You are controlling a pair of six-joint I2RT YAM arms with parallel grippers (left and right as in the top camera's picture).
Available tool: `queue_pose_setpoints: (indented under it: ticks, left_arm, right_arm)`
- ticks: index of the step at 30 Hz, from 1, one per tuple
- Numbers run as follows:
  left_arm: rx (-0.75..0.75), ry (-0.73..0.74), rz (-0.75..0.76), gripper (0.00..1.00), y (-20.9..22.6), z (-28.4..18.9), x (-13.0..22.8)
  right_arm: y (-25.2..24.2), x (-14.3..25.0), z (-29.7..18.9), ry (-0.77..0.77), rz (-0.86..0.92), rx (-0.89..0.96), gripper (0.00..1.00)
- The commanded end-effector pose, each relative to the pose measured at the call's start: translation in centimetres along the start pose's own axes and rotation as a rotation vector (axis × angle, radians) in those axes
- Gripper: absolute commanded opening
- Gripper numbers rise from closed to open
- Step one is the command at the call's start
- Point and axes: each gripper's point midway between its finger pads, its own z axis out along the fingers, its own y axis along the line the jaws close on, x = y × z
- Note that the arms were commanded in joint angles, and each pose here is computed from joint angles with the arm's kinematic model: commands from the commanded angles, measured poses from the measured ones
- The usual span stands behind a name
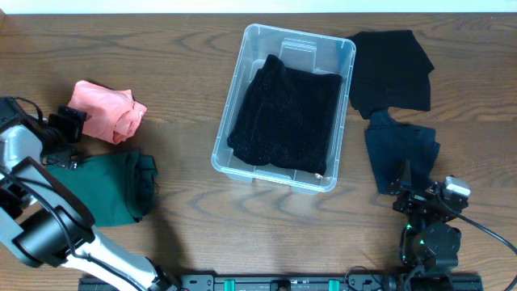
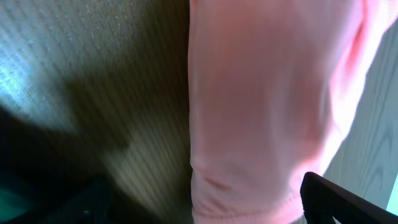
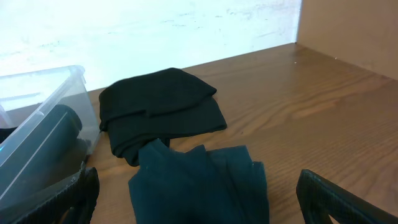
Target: Pack container
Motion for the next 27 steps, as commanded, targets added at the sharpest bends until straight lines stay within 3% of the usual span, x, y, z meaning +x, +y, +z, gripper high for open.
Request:
queue_pose_setpoints:
  ticks: [1, 27]
  left_arm:
    - [-0.002, 0.023, 0.01, 0.98, 0.5, 1.1, 0.2]
    - [0.307, 0.07, 0.103, 0.99, -3.5, 5.2, -0.7]
  right_arm:
    - [-0.1, 0.1, 0.0, -0.001, 0.011, 0.005, 0.99]
    - [-0.1, 0.1, 0.0, 0.0, 0.011, 0.005, 0.99]
